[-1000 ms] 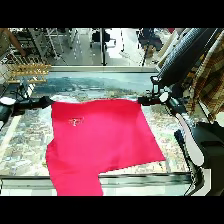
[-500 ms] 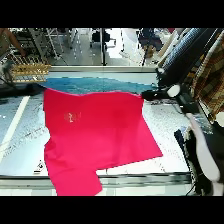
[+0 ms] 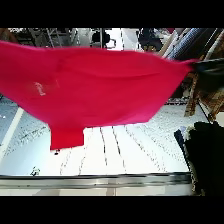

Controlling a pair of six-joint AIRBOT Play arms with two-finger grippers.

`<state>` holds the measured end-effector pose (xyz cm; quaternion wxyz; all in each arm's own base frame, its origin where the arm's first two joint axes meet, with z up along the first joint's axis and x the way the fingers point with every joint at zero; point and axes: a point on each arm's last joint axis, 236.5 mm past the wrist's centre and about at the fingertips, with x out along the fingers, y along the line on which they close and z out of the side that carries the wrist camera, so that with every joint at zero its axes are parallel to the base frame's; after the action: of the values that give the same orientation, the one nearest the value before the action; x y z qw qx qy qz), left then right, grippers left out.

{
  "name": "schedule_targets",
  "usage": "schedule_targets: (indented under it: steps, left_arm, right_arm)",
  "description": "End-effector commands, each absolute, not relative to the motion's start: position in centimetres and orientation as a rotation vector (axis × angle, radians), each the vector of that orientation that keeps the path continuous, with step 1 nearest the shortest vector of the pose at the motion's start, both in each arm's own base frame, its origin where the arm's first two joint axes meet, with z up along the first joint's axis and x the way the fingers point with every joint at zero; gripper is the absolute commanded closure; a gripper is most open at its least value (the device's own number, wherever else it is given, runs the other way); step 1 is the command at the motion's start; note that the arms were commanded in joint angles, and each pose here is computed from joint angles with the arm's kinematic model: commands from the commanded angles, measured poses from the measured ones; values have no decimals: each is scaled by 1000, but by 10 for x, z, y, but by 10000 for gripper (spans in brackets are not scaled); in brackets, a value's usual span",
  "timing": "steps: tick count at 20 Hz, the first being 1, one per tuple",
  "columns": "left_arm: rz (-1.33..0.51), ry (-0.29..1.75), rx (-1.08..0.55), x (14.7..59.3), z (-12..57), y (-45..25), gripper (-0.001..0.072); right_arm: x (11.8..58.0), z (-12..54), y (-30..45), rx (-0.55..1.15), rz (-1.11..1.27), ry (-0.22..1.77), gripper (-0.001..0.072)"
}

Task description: Fold the clothes and pants, and hang the long-sleeved shirts on hangers.

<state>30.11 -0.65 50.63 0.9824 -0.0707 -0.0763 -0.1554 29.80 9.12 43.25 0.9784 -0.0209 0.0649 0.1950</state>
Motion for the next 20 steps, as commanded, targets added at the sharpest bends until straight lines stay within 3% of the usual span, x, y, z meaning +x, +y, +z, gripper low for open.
schedule_targets:
  steps: [1, 6, 9, 13, 16, 20]
  left_arm:
    - [-190, -404, -40, 219, 570, -36, 703]
    - [44, -709, 89, 133, 626, -46, 703]
    - [63, -694, 67, 141, 625, -33, 703]
    - [-157, -417, -135, 224, 574, -18, 703]
    - [-401, -81, -287, 300, 483, -9, 704]
    - [-550, 219, -505, 407, 321, -19, 704]
  right_arm:
    - [197, 515, 90, -29, 390, -196, 689]
    - [150, 552, 81, -25, 361, -375, 689]
    - [150, 558, 77, -28, 341, -403, 689]
    - [176, 547, 58, -60, 247, -343, 689]
    - [259, 465, 62, -47, 261, 8, 689]
    - [384, 296, 68, 10, 284, 515, 689]
